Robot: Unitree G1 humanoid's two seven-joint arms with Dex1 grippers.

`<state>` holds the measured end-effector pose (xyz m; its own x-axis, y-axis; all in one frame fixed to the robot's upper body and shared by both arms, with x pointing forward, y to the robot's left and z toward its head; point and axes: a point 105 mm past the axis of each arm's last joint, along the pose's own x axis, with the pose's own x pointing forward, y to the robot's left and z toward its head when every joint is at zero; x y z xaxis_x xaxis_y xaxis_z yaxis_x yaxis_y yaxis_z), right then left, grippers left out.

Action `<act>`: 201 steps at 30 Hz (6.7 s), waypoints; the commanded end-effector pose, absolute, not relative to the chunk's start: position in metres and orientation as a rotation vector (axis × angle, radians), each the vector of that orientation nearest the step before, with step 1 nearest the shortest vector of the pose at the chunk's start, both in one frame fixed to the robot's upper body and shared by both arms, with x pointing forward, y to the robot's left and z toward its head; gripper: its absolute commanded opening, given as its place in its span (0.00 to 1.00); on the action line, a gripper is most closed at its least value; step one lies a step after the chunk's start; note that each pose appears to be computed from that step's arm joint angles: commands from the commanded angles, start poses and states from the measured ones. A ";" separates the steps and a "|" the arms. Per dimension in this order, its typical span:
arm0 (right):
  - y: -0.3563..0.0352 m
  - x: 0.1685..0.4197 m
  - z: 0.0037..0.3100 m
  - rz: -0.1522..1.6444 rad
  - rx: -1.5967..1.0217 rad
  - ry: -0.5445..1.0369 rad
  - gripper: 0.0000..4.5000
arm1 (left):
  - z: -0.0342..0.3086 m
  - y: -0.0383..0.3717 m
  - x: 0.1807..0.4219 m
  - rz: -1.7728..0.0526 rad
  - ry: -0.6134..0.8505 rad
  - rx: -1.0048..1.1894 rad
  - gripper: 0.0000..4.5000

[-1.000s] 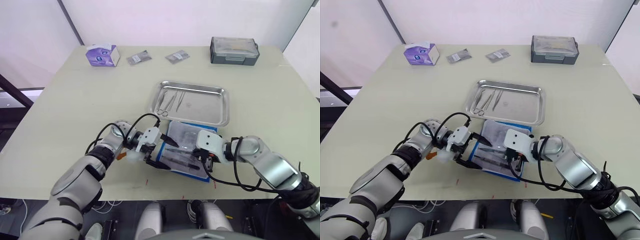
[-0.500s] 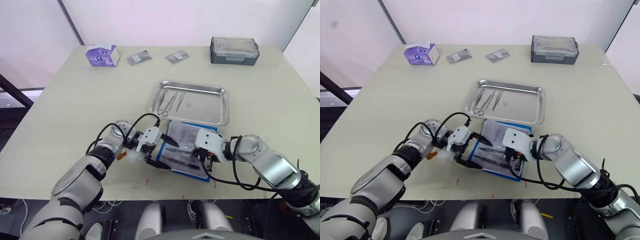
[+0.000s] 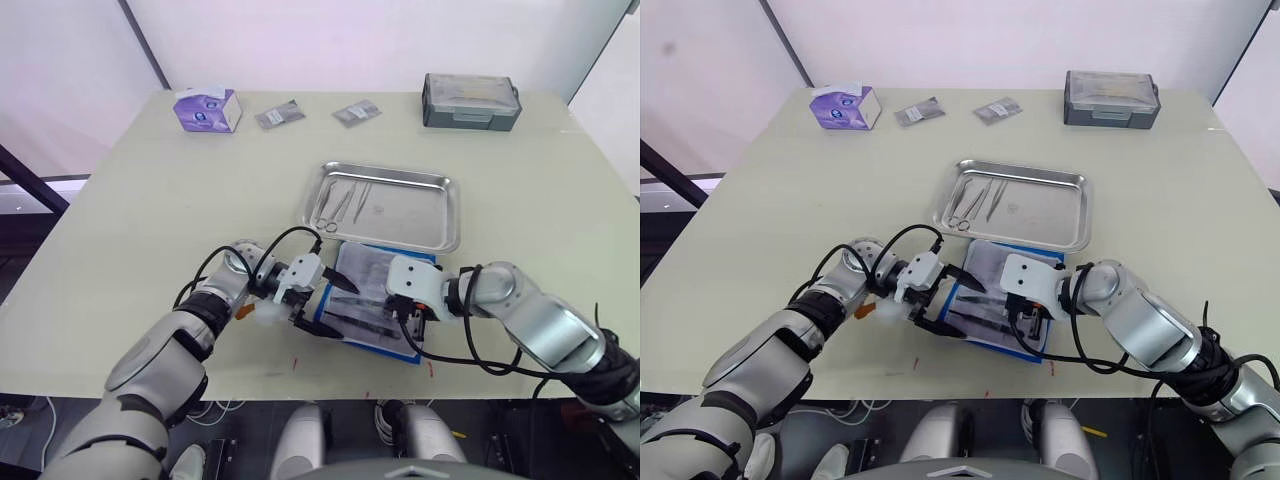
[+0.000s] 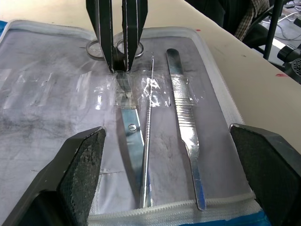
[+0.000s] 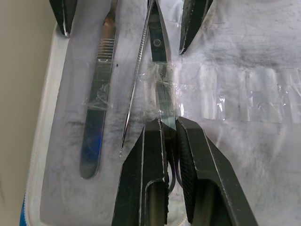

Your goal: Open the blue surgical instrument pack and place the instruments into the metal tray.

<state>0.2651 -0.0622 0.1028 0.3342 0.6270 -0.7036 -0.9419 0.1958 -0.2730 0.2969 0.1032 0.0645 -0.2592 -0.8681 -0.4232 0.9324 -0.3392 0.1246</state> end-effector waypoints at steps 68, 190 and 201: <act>-0.149 0.250 0.150 1.065 -0.889 0.431 0.01 | 0.029 0.109 0.274 -1.929 0.349 0.445 1.00; -0.074 0.253 0.069 1.103 -0.332 0.250 0.43 | 0.030 0.104 0.274 -1.872 0.295 0.351 1.00; -0.082 0.243 0.046 1.159 -0.319 0.269 0.18 | 0.031 0.105 0.275 -1.870 0.297 0.356 1.00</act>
<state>0.2492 -0.0781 0.0593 0.4051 0.8561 -0.3209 -0.9143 0.3807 -0.1387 0.2947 0.0984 0.0595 -0.2228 -0.9103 -0.3490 0.9557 -0.2746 0.1060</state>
